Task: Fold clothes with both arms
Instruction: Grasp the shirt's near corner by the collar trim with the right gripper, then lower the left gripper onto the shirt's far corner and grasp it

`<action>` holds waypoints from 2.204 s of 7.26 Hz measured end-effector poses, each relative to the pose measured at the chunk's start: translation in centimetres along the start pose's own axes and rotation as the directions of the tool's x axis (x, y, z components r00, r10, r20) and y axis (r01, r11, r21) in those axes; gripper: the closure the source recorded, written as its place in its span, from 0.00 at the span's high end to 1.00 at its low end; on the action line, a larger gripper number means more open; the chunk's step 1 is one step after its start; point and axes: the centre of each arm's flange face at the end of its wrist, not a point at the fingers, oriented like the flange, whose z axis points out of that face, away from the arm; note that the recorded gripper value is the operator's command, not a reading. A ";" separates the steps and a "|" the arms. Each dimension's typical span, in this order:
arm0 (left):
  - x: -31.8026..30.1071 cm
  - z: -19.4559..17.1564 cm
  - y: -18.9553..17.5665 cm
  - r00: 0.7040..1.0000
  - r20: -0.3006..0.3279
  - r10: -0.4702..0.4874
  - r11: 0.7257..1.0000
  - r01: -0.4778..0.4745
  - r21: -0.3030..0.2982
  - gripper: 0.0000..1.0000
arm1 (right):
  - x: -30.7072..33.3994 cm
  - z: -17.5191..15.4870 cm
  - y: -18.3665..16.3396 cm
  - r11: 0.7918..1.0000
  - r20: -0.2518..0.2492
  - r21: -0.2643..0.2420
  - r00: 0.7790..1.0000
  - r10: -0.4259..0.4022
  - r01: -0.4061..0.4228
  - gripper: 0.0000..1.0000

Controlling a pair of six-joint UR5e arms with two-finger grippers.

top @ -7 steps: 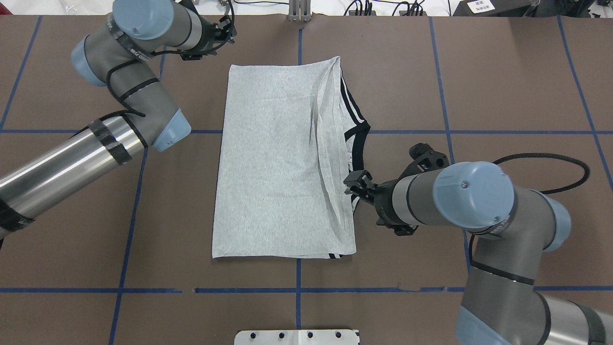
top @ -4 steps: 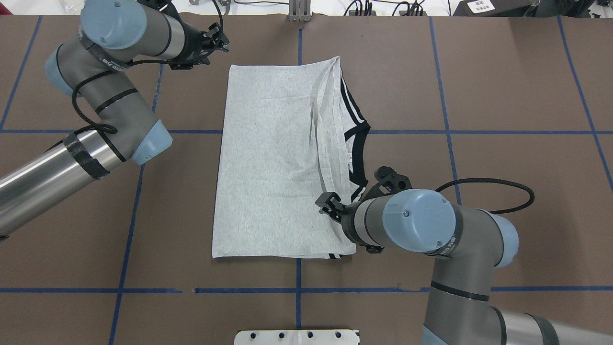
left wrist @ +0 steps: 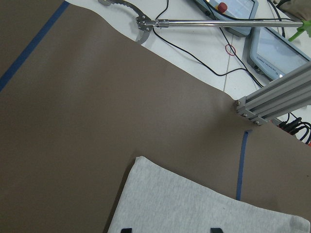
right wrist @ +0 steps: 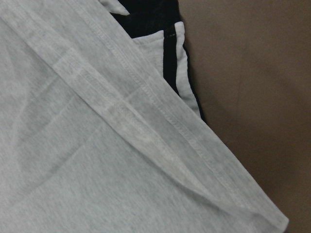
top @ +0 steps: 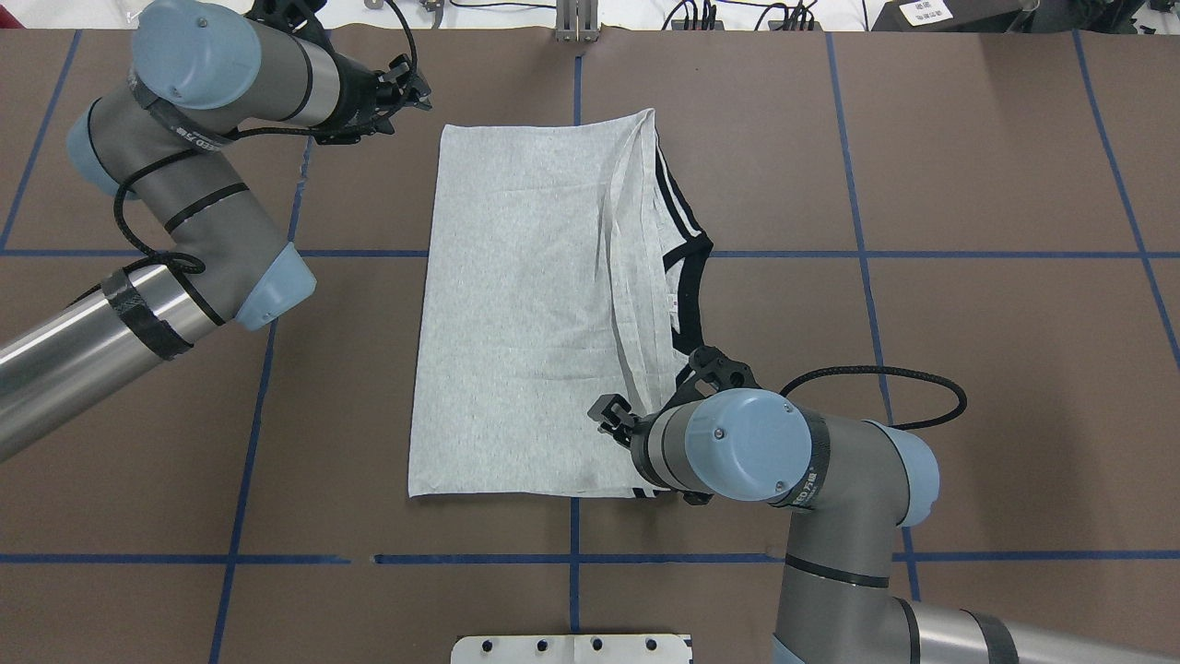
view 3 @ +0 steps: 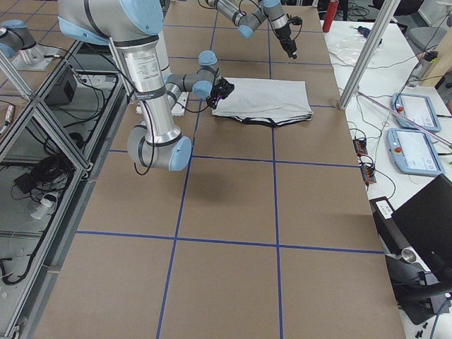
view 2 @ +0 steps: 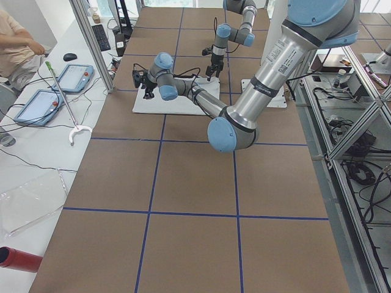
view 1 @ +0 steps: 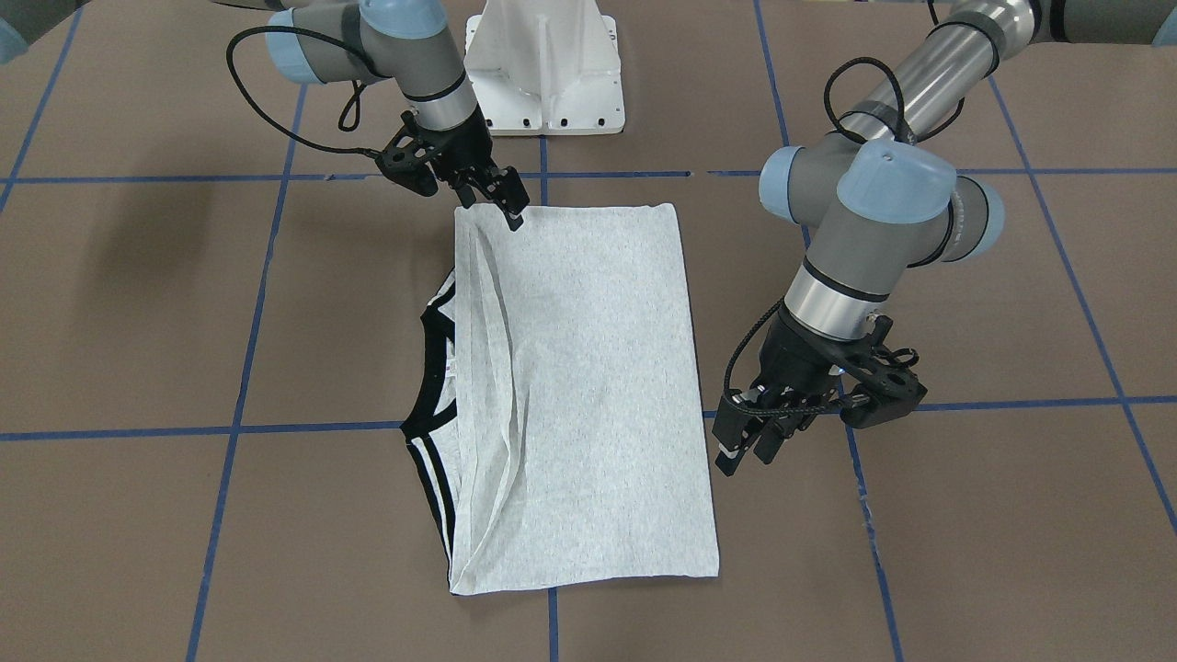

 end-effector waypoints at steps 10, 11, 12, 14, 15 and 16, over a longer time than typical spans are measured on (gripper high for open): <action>0.0 -0.1 0.0 1.000 0.013 -0.003 1.000 0.003 0.007 0.62 | 1.5 1.9 0.2 1.000 -0.038 0.016 0.999 0.007 -0.006 0.64; 0.0 -0.2 -0.1 1.000 0.013 -0.003 1.000 0.003 0.008 0.62 | 1.6 2.0 0.4 1.000 -0.037 0.020 0.999 0.013 -0.013 0.17; 0.0 -0.2 -0.1 1.000 0.013 -0.003 1.000 0.003 0.008 0.62 | 1.7 2.1 0.5 0.999 -0.036 0.023 0.999 0.024 -0.023 0.00; -0.6 -0.6 0.0 1.000 0.011 -0.003 1.000 0.003 0.008 0.62 | 1.8 2.0 0.7 0.999 -0.032 0.022 0.999 0.037 -0.036 0.00; -1.0 -1.1 0.2 1.000 0.011 -0.003 1.000 0.003 0.007 0.62 | 1.6 1.6 0.7 0.999 -0.024 0.018 0.999 0.039 -0.038 0.00; -1.0 -1.5 0.4 1.000 0.014 -0.003 1.000 0.003 0.004 0.62 | 1.4 1.2 0.7 0.999 -0.014 0.014 0.999 0.046 -0.046 0.00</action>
